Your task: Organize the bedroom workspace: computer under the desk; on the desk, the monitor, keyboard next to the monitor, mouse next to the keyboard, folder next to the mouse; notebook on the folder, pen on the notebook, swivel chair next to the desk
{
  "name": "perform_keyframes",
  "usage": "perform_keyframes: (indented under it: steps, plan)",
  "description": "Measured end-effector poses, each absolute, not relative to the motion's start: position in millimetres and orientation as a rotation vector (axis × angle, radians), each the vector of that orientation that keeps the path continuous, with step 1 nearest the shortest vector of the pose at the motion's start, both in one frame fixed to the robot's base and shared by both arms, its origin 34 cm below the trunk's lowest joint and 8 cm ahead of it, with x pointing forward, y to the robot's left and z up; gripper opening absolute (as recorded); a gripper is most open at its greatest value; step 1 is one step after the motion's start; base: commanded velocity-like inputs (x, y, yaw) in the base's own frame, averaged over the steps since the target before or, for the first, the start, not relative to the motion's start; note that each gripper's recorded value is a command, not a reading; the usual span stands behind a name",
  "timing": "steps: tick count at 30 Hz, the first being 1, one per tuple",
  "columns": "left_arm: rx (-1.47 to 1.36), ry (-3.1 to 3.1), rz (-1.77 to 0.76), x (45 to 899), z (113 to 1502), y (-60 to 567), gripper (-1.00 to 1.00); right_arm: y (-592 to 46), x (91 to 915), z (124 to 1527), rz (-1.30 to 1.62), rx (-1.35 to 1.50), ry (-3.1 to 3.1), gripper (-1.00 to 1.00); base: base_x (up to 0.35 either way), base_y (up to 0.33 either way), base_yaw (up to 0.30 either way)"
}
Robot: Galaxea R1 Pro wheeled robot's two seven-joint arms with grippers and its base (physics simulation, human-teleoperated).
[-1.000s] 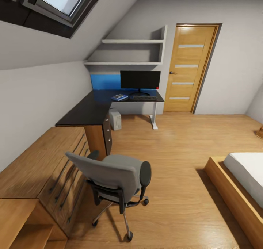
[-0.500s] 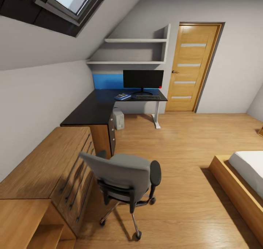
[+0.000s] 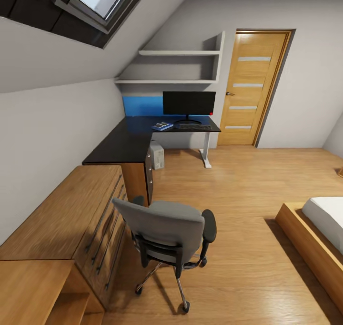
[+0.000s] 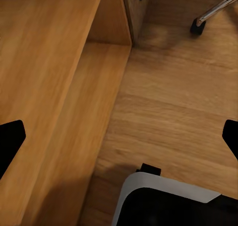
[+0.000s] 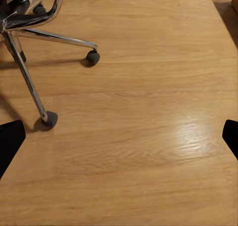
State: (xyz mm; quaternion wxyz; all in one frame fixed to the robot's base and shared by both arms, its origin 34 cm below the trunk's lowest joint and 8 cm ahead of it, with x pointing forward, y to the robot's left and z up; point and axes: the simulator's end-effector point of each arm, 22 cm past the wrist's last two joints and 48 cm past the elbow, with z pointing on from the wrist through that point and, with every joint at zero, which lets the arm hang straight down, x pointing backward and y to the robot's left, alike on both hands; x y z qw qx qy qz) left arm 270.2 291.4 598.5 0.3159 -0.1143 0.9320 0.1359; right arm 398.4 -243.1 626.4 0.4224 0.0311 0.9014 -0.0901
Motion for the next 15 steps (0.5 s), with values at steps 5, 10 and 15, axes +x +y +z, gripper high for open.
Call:
perform_keyframes:
  steps: [5,10,15]
  plan:
    - [-0.301,2.455,0.359,270.3,598.4,291.5,1.0,-242.9,398.3,626.1,-0.225,0.077,2.258,1.0,-0.125,0.053,0.0]
    - [-0.301,2.455,0.358,270.3,598.4,291.3,1.0,-242.9,398.5,626.2,-0.225,0.077,2.257,1.0,-0.198,0.068,0.0]
    - [-0.302,2.455,0.359,270.3,598.5,291.5,1.0,-243.0,397.8,625.9,-0.225,0.077,2.259,1.0,-0.096,0.051,0.0]
